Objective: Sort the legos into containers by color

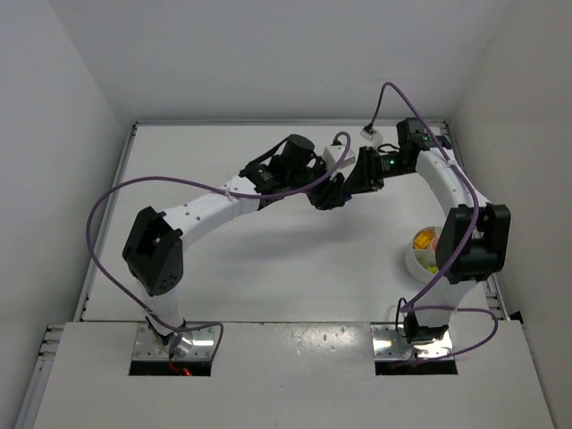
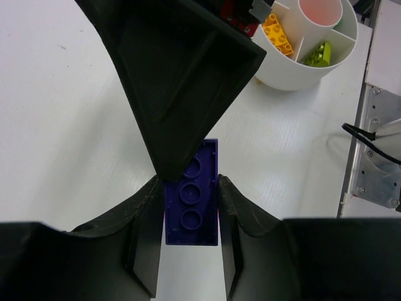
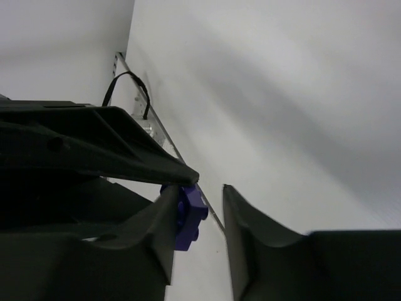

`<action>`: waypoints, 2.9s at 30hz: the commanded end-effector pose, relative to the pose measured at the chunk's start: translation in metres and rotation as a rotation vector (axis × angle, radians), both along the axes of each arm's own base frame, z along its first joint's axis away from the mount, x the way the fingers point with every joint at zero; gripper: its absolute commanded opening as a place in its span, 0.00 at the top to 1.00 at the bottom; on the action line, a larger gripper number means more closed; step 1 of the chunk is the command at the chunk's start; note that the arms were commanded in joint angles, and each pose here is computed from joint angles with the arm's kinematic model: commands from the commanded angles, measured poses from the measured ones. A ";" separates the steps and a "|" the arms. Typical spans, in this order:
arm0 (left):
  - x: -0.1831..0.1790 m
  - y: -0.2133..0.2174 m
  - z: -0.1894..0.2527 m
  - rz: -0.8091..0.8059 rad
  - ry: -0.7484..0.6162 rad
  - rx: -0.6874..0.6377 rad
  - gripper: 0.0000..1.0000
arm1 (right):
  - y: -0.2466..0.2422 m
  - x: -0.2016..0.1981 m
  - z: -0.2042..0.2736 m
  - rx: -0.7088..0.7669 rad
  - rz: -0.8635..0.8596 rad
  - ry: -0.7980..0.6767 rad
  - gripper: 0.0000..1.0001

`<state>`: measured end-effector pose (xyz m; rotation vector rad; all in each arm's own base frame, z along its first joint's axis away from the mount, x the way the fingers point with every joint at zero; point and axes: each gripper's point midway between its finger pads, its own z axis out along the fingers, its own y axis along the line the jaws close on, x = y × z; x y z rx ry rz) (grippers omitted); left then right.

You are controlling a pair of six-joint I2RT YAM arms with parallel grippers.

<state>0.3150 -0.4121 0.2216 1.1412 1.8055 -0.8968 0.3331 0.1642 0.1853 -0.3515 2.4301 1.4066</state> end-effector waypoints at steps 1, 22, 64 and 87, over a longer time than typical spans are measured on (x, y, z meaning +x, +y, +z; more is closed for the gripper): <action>-0.001 -0.009 0.031 -0.012 -0.059 -0.054 0.93 | 0.012 -0.004 0.011 0.059 0.039 -0.013 0.71; 0.040 0.070 0.047 0.231 -0.085 -0.010 0.08 | -0.097 0.018 0.019 -0.575 -0.100 -0.256 1.00; 0.055 0.153 0.034 0.292 0.089 0.032 0.00 | -0.314 -0.058 -0.033 -1.052 -0.123 -0.248 1.00; 0.066 0.164 0.020 0.349 0.111 0.060 0.00 | -0.305 -0.056 -0.060 -1.021 -0.079 -0.286 0.66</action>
